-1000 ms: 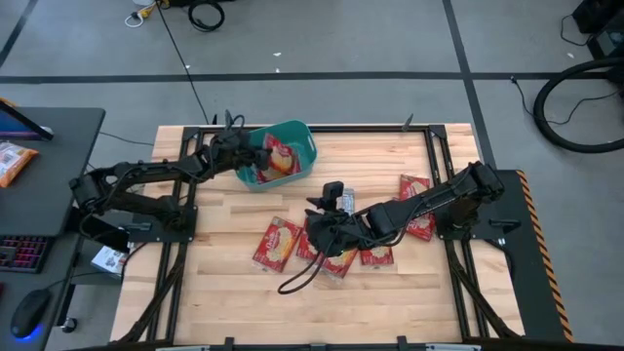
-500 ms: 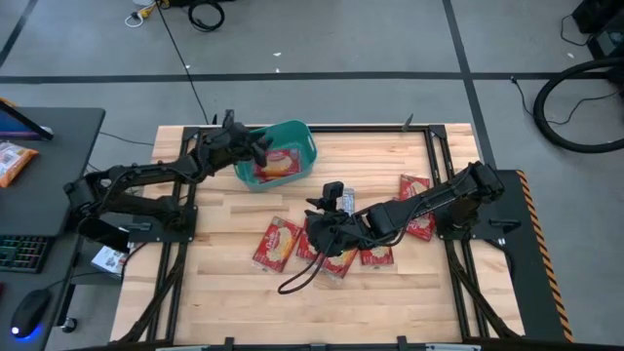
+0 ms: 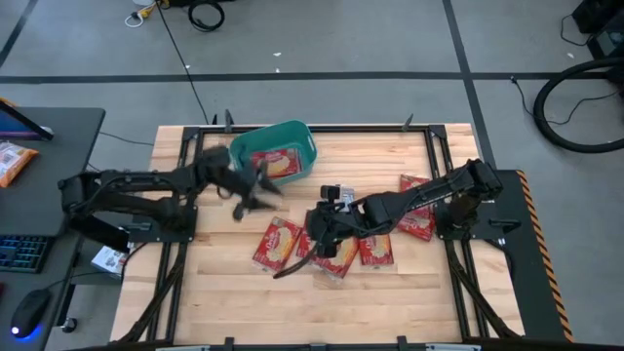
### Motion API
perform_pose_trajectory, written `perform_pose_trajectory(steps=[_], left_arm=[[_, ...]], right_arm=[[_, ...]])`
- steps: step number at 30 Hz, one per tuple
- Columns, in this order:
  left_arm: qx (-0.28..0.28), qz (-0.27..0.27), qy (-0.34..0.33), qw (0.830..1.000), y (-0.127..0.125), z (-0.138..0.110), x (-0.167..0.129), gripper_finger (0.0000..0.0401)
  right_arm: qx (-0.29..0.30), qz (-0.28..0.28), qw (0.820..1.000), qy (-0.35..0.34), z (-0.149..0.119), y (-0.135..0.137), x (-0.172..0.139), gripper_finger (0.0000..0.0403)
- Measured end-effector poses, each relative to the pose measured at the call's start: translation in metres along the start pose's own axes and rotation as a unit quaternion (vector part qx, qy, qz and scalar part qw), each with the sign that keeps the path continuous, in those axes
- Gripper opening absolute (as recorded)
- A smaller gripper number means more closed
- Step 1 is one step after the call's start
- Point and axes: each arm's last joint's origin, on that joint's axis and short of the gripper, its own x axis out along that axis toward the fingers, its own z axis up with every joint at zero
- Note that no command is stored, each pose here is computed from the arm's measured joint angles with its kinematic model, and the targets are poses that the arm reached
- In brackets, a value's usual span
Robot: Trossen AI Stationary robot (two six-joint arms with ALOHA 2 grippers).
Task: Sort popcorn bags into baskets
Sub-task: Put the red popcorn bag into the green bin
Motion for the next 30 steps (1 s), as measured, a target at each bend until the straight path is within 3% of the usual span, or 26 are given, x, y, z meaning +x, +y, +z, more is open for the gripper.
perform_pose_trajectory(steps=[2,5,10,17,22,30], left_arm=[[0.010,-0.026,0.024,0.999,-0.015,-0.005,0.010,0.0206],[0.011,-0.023,0.068,0.997,-0.034,-0.015,0.020,0.0205],[0.000,0.022,0.153,0.988,-0.055,-0.032,0.027,0.0205],[-0.036,0.092,0.256,0.962,-0.071,-0.052,0.024,0.0205],[-0.074,0.115,0.298,0.945,-0.075,-0.060,0.020,0.0205],[-0.078,0.141,0.299,0.940,-0.074,-0.061,0.019,0.0205]], right_arm=[[0.024,0.005,1.000,0.011,-0.002,-0.001,0.001,0.0156],[0.038,0.001,0.999,0.037,-0.007,-0.002,0.001,0.0156],[0.032,0.000,0.997,0.065,-0.016,0.009,-0.005,0.0156],[-0.004,0.017,1.000,0.003,-0.034,0.040,0.010,0.0156],[0.002,0.058,0.998,-0.027,-0.037,0.047,0.017,0.0154],[-0.059,0.067,0.995,0.040,-0.070,0.059,0.022,0.0154]])
